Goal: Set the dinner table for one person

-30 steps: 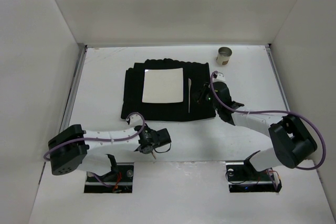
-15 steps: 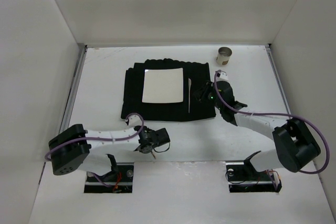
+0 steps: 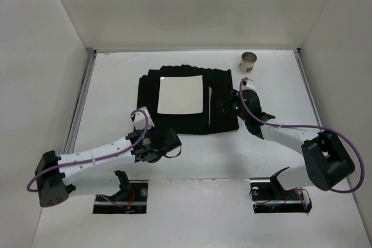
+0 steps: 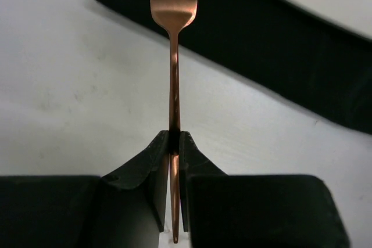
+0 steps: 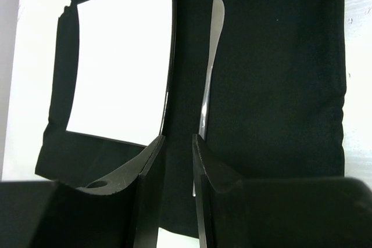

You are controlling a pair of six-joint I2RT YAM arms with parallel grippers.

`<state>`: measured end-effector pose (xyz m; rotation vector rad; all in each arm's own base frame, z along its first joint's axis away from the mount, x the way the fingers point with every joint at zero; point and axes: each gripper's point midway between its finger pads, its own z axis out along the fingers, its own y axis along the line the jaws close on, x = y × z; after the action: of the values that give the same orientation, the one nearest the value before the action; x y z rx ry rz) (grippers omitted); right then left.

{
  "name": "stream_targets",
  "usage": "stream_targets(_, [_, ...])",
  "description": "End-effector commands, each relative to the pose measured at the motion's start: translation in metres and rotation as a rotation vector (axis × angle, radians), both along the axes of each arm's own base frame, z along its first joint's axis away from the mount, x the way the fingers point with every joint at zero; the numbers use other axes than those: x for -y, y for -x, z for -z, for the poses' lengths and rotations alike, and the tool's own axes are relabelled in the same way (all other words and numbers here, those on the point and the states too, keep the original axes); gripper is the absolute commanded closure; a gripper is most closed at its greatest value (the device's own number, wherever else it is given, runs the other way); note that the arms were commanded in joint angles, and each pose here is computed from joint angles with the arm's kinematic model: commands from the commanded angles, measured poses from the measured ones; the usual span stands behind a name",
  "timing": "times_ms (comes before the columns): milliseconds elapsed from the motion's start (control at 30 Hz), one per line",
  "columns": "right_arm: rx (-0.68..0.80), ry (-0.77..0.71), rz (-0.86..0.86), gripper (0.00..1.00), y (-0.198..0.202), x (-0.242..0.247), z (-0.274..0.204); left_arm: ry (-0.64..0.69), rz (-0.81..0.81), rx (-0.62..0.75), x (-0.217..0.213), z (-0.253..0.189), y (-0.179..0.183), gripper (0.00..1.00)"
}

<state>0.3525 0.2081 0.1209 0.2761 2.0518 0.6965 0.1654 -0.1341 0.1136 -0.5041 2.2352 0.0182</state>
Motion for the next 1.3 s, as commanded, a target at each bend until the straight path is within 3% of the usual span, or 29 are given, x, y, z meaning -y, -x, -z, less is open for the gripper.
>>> stream_targets(0, [0.063,-0.051,0.001,0.69,-0.006,-0.005,-0.017,-0.209,-0.022,0.157,-0.041,-0.045,-0.035,0.97])
stream_targets(100, [0.059,-0.056,0.001,0.69,-0.007,-0.006,-0.015,-0.317,0.023,0.185,-0.043,-0.061,-0.069,0.95])
stream_targets(200, [0.054,-0.052,0.002,0.69,-0.008,-0.007,-0.012,-0.38,0.216,0.176,-0.025,-0.065,-0.106,0.95])
stream_targets(333, [0.056,-0.052,0.005,0.69,-0.008,-0.006,-0.013,-0.241,0.317,0.166,-0.015,-0.055,-0.142,0.95])
stream_targets(533, [0.064,-0.053,0.012,0.69,-0.007,-0.004,-0.015,0.001,0.394,-0.001,-0.016,0.005,-0.188,0.96])
stream_targets(700, [0.054,-0.045,0.013,0.69,-0.009,-0.004,-0.01,-0.024,0.434,-0.113,-0.014,0.023,-0.214,0.96])
stream_targets(967, [0.059,-0.049,0.01,0.69,-0.007,-0.005,-0.012,-0.188,0.41,-0.242,-0.037,0.042,-0.222,0.96])
stream_targets(1267, [0.05,-0.046,0.006,0.69,-0.008,-0.006,-0.009,-0.266,0.387,-0.34,-0.046,0.07,-0.215,0.95])
